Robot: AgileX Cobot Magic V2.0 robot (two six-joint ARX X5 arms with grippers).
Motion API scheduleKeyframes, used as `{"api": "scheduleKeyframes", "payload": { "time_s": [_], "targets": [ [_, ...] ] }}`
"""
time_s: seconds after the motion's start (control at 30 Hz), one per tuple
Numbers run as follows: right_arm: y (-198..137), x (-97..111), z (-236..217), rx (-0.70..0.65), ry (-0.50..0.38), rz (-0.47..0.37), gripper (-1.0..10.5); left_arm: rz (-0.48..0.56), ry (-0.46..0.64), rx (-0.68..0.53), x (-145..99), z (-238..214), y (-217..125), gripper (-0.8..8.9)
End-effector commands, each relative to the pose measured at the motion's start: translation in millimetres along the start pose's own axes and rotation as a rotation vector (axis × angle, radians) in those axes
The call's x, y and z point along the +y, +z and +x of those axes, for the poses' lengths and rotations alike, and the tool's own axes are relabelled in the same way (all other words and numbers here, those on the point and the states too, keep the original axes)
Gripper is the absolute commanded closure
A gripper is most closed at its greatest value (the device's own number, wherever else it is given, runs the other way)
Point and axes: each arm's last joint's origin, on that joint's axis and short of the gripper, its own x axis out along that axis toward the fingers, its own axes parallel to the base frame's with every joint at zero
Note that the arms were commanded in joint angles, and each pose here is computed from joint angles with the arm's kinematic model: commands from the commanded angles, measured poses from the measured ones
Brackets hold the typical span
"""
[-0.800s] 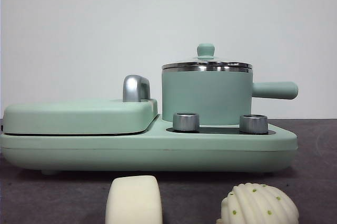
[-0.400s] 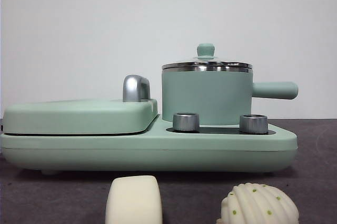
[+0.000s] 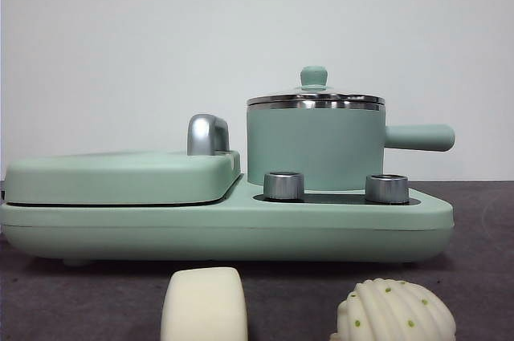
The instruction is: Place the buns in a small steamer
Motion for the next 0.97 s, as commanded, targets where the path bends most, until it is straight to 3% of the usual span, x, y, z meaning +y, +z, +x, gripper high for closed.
{"api": "scheduleKeyframes", "payload": {
  "time_s": [0.03,0.13,0.4,0.57,0.97],
  "targets": [
    [4.5,2.4,-1.8,-0.014,0.005,-0.022,5.3,0.03,-0.015,-0.02,-2.6,-1.6,6.2,3.64],
    [4.5,2.4,-1.8,-0.014,0.004,-0.022,4.6,0.031,-0.015,-0.02,-2.6,-1.6,6.3,3.16],
    [4.1,2.5,-1.9,-0.011,0.005,-0.018,4.6,0.019,-0.015,-0.019,-2.7,-1.5,6.2,3.16],
    [3.0,2.4,-1.9,-0.001,0.007,-0.005,4.6,-0.04,-0.014,-0.005,0.3,2.6,6.6,3.16],
    [2.9,2.5,-1.8,0.001,0.012,-0.001,4.6,-0.103,-0.084,0.128,8.2,51.7,33.9,3.16]
  ]
}}
